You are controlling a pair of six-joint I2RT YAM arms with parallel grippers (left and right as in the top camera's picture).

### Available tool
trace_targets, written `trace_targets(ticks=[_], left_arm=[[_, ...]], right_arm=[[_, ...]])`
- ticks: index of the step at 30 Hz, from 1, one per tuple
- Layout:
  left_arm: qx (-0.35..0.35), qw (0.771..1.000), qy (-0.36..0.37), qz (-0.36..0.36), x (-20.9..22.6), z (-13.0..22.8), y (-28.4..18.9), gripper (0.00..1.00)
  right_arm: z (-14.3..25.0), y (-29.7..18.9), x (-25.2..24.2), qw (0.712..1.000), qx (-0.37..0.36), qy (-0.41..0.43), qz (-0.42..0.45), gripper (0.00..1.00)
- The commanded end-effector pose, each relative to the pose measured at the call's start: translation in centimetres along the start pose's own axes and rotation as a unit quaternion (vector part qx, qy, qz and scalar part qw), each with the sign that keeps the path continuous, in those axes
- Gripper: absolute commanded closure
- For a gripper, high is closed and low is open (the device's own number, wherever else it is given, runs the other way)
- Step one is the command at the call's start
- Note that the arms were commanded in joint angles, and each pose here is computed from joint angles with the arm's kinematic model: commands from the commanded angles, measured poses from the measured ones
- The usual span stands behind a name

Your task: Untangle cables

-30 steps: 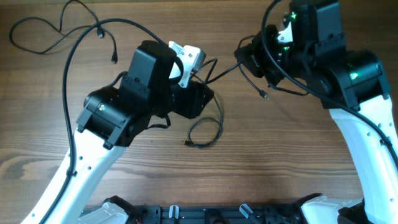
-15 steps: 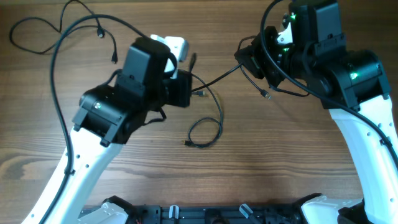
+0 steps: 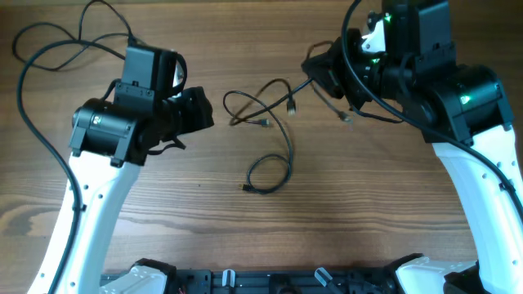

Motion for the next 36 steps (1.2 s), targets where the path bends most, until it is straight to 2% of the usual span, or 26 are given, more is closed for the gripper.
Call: trace_targets(ticks=[1, 4, 7, 11, 13, 14, 15, 17, 18, 22, 27, 28, 29, 30, 31, 32, 34, 36], left_arm=[[0.007, 1.0, -0.002, 0.013, -0.4, 0.0, 0.2, 0.41], [0.019, 0.996, 0.02, 0.085, -2.8, 0.2, 0.0, 0.42], [0.031, 0.979, 0.038, 0.199, -6.6, 0.3, -1.1, 0.38], [0.018, 0.967, 0.053, 0.249, -8.3, -0.4, -1.9, 0.35], [-0.02, 0.956, 0.115, 0.268, -9.2, -1.4, -2.3, 0.33], [-0.033, 0.953, 0.123, 0.275, -9.5, -1.9, -2.5, 0.32], [-0.036, 0.947, 0.132, 0.292, -10.0, -1.9, -2.8, 0.32], [-0.037, 0.912, 0.192, 0.36, -12.2, -1.0, -4.3, 0.3], [-0.039, 0.904, 0.208, 0.372, -12.8, -0.7, -4.6, 0.3], [-0.043, 0.882, 0.263, 0.388, -14.7, 0.7, -5.0, 0.32], [-0.056, 0.884, 0.291, 0.362, -15.0, 0.9, -4.2, 0.37], [-0.057, 0.881, 0.303, 0.358, -15.1, 1.0, -3.9, 0.36], [-0.056, 0.879, 0.313, 0.356, -15.4, 1.2, -3.6, 0.23], [-0.06, 0.872, 0.329, 0.356, -15.5, 1.4, -3.5, 0.15], [-0.069, 0.864, 0.351, 0.353, -15.7, 1.4, -3.5, 0.12], [-0.086, 0.854, 0.381, 0.343, -15.6, 1.1, -3.3, 0.14], [-0.102, 0.857, 0.4, 0.309, -14.9, 0.5, -2.7, 0.15], [-0.106, 0.853, 0.41, 0.304, -14.9, 0.4, -2.6, 0.18]], right_arm=[[0.1, 0.2, 0.2, 1.0, 0.009, 0.006, -0.005, 0.95], [0.0, 0.2, 0.3, 1.0, 0.007, 0.017, -0.006, 0.96], [-0.1, 0.2, 0.4, 1.0, 0.005, 0.017, -0.007, 0.96], [-1.0, 0.3, -0.7, 0.999, -0.025, 0.021, 0.018, 0.95], [-1.0, 0.3, -1.2, 0.999, -0.026, 0.037, 0.028, 0.94], [-1.0, 0.4, -1.5, 0.998, -0.026, 0.042, 0.036, 0.94], [-1.2, 0.6, -2.1, 0.997, -0.032, 0.047, 0.049, 0.94], [-2.2, 1.3, -3.4, 0.994, -0.053, 0.055, 0.079, 0.94], [-2.2, 1.8, -3.5, 0.994, -0.047, 0.057, 0.084, 0.95], [-1.3, 3.6, -3.7, 0.993, 0.006, 0.079, 0.087, 0.96], [-0.2, 3.9, -2.7, 0.994, 0.045, 0.078, 0.066, 0.96], [0.3, 3.9, -2.5, 0.993, 0.061, 0.078, 0.061, 0.96], [0.5, 3.9, -2.5, 0.993, 0.068, 0.078, 0.06, 0.96], [0.5, 3.9, -2.5, 0.993, 0.068, 0.078, 0.06, 0.95], [0.6, 3.9, -2.5, 0.993, 0.069, 0.076, 0.061, 0.95], [1.1, 3.9, -2.4, 0.993, 0.081, 0.069, 0.058, 0.96], [1.8, 3.9, -2.2, 0.992, 0.099, 0.064, 0.053, 0.95], [1.8, 3.9, -2.1, 0.992, 0.099, 0.064, 0.053, 0.96]])
Point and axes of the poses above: each gripper's point midway between its finger pads, its own y axis out along the fingers, its own x axis along the line the jaws close on, z = x × y, the point moved 1 cm from there along -y, back along the fingers, and after that the axes turned 5 degrees about y, right-handed, at the moved point
